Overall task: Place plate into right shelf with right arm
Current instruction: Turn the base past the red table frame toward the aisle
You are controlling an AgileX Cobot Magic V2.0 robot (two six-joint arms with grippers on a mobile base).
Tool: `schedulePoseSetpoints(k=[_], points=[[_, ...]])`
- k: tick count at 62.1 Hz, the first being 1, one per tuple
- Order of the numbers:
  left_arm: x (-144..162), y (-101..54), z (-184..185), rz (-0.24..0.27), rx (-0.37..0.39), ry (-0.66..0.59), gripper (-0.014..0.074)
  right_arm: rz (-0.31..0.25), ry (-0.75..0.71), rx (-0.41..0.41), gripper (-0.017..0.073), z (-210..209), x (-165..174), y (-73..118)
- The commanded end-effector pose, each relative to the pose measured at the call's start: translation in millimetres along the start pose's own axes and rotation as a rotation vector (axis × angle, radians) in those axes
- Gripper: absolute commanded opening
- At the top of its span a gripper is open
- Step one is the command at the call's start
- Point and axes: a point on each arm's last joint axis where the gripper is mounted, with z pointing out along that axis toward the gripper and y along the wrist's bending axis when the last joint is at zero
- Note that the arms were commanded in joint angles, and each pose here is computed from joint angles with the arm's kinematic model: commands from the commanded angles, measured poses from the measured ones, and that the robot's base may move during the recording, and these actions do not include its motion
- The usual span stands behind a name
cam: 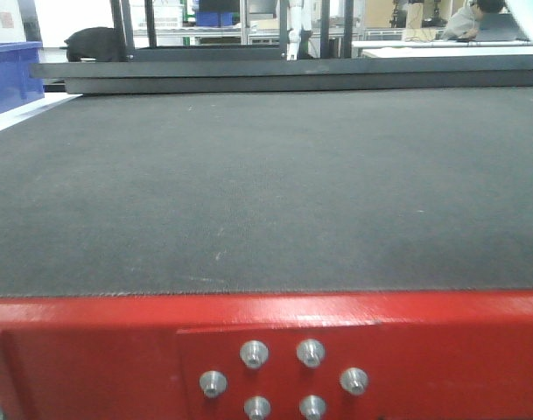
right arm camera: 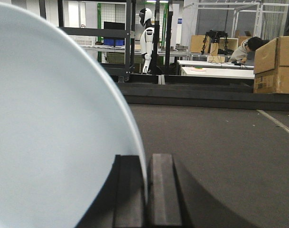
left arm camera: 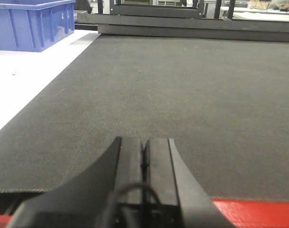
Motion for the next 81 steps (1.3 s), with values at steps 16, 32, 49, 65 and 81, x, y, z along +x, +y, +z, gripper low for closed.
schedulePoseSetpoints(k=[16, 32, 49, 65, 81], points=[[-5.2, 1.1, -0.8, -0.015, -0.012, -0.089, -0.0128, -0.004, -0.111, 0.011, 0.0057, -1.0, -17.7, -0.5], [-5.2, 1.1, -0.8, -0.015, -0.012, -0.089, -0.0128, -0.004, -0.111, 0.011, 0.0057, -1.0, -17.7, -0.5], [-5.2, 1.1, -0.8, -0.015, -0.012, -0.089, -0.0128, -0.004, -0.111, 0.011, 0.0057, -1.0, -17.7, -0.5], [-5.2, 1.1, -0.8, -0.015, -0.012, -0.089, -0.0128, -0.004, -0.111, 0.011, 0.0057, -1.0, -17.7, -0.5], [-5.2, 1.1, -0.8, -0.015, -0.012, -0.089, -0.0128, -0.004, -0.111, 0.011, 0.0057, -1.0, -17.7, -0.5]])
